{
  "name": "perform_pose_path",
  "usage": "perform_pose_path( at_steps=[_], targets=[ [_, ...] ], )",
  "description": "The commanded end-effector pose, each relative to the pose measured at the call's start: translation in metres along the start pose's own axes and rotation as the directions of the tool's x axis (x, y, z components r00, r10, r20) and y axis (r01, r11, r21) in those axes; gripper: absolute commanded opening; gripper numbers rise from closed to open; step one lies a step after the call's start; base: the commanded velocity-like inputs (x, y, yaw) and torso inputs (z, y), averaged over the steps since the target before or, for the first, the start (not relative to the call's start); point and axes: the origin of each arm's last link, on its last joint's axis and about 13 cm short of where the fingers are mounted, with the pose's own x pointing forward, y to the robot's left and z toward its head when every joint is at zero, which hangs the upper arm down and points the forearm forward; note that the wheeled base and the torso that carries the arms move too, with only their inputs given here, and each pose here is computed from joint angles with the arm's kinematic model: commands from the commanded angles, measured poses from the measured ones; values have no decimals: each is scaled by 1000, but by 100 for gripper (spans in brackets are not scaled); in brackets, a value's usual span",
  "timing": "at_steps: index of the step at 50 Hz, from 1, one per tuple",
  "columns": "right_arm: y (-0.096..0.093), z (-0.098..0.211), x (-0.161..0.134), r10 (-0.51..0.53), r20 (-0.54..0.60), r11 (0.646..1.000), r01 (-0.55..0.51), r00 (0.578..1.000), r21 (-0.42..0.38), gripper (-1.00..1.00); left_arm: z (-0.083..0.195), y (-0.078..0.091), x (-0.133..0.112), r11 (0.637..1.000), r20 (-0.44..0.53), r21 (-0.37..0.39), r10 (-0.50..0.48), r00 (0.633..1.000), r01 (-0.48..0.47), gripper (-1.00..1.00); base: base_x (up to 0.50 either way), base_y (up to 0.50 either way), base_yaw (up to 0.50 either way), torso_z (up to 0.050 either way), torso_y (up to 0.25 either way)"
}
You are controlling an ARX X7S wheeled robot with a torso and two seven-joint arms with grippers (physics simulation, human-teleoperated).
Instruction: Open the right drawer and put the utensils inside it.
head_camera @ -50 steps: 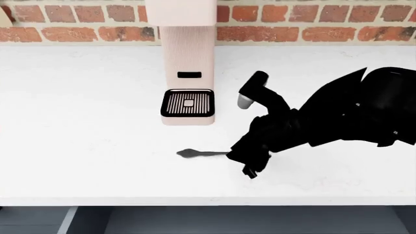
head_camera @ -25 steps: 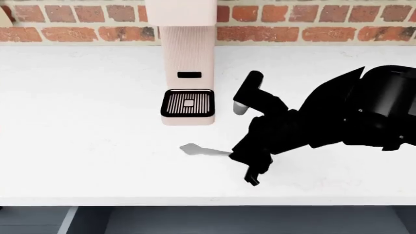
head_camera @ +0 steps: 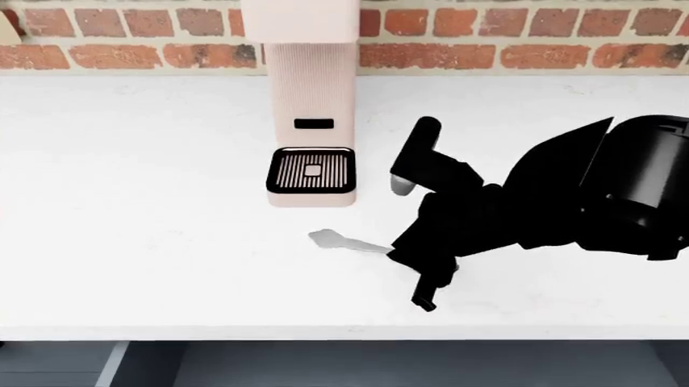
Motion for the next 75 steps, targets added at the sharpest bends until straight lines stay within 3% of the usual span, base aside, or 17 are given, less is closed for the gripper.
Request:
perform_pose_path(
  at_steps=[1, 10, 21, 32, 52, 75],
  targets=[
    [-5, -5, -1, -75, -5, 997, 75, 997, -12, -100, -1, 0, 0, 1000, -3, 0, 0, 1000, 0, 100, 0, 0, 0, 0, 0],
    [-3, 1, -8, -72, 47, 997, 73, 996, -12, -100, -2, -1, 0, 1000, -6, 1, -3, 1000, 3, 100, 0, 0, 0, 0, 0],
    [15, 5, -18, -17, 65, 997, 22, 998, -74, -100, -2, -1, 0, 1000, -6, 3, -4, 1000, 4, 100, 0, 0, 0, 0, 0],
    [47, 7, -42, -7, 84, 992, 17, 996, -125, -100, -1, 0, 0, 1000, -4, -1, -2, 1000, 2, 100, 0, 0, 0, 0, 0],
    [94, 19, -42, 115, 62, 949, -91, 991, -302, -100, -2, -1, 0, 1000, -9, -1, -4, 1000, 4, 100, 0, 0, 0, 0, 0],
    [108, 34, -30, 209, 48, 923, -181, 977, -340, -100, -3, -1, 0, 1000, -11, -3, -6, 1000, 6, 100, 0, 0, 0, 0, 0]
  ],
)
